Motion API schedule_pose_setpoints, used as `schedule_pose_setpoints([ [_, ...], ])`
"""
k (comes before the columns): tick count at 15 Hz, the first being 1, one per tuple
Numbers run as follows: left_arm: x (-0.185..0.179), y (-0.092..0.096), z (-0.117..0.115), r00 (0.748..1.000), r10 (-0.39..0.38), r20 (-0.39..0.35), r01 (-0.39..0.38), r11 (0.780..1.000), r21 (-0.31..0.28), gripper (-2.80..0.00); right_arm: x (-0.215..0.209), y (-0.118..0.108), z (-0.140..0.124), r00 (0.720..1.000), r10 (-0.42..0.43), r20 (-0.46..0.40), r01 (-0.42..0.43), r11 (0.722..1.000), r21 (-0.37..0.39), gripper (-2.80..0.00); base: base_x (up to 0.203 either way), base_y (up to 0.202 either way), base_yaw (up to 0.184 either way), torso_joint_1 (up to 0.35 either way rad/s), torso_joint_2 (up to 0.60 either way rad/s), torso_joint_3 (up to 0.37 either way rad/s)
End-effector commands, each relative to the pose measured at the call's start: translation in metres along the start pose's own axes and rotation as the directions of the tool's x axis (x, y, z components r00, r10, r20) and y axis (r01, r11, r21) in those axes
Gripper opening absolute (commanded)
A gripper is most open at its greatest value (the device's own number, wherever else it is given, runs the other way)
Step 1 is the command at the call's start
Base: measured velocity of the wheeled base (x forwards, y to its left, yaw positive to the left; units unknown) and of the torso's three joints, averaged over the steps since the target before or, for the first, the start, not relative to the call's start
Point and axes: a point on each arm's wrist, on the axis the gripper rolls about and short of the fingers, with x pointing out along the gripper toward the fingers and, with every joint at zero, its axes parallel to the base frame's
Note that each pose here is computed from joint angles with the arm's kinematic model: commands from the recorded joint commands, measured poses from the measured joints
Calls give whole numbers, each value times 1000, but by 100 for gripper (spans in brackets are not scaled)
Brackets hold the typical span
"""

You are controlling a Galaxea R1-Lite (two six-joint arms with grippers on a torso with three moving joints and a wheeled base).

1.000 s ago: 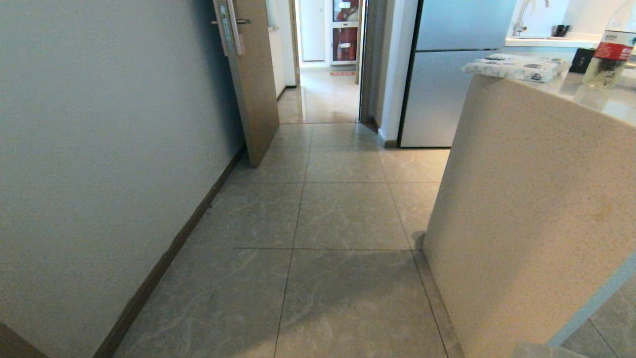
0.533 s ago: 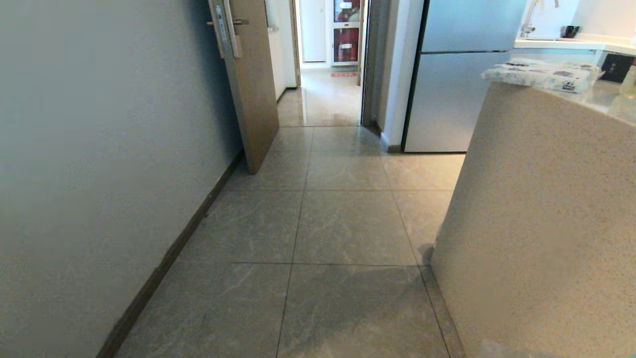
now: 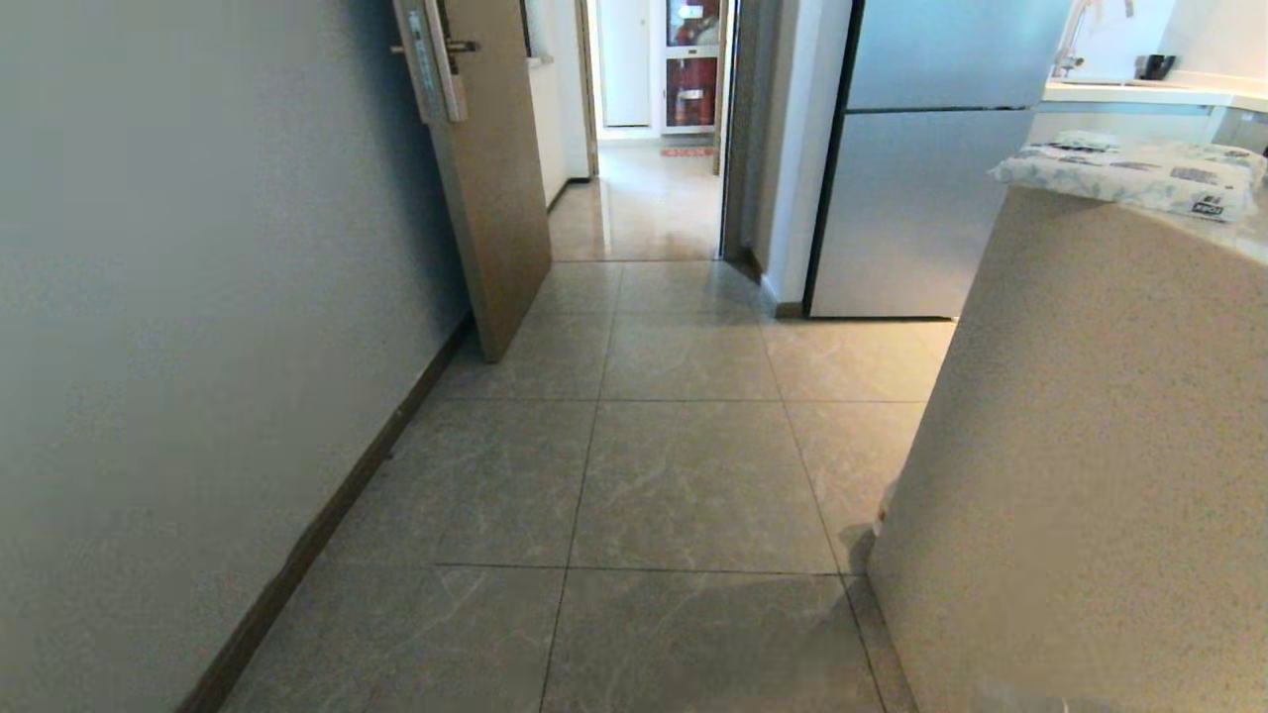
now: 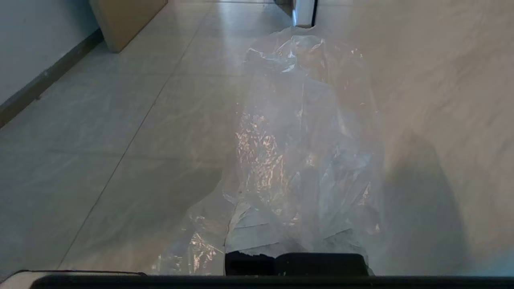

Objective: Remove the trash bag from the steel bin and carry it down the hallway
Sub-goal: Put the trash bag at the door

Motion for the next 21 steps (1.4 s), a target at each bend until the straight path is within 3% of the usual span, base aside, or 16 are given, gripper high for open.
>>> schedule_pose_setpoints([
  [1,0,0,0,1000,1,0,-1,1000,-1,-280,0,0,0,1000,-2,-2,2,1000,-1,-280,198,-194,0,2,2,2],
  [5,0,0,0,1000,1,1,-1,1000,4,-280,0,0,0,1000,-2,-2,2,1000,-1,-280,84,-80,24,1,4,6],
  [21,0,0,0,1000,1,0,-1,1000,4,-280,0,0,0,1000,-2,-2,2,1000,-1,-280,0,0,0,0,0,0],
])
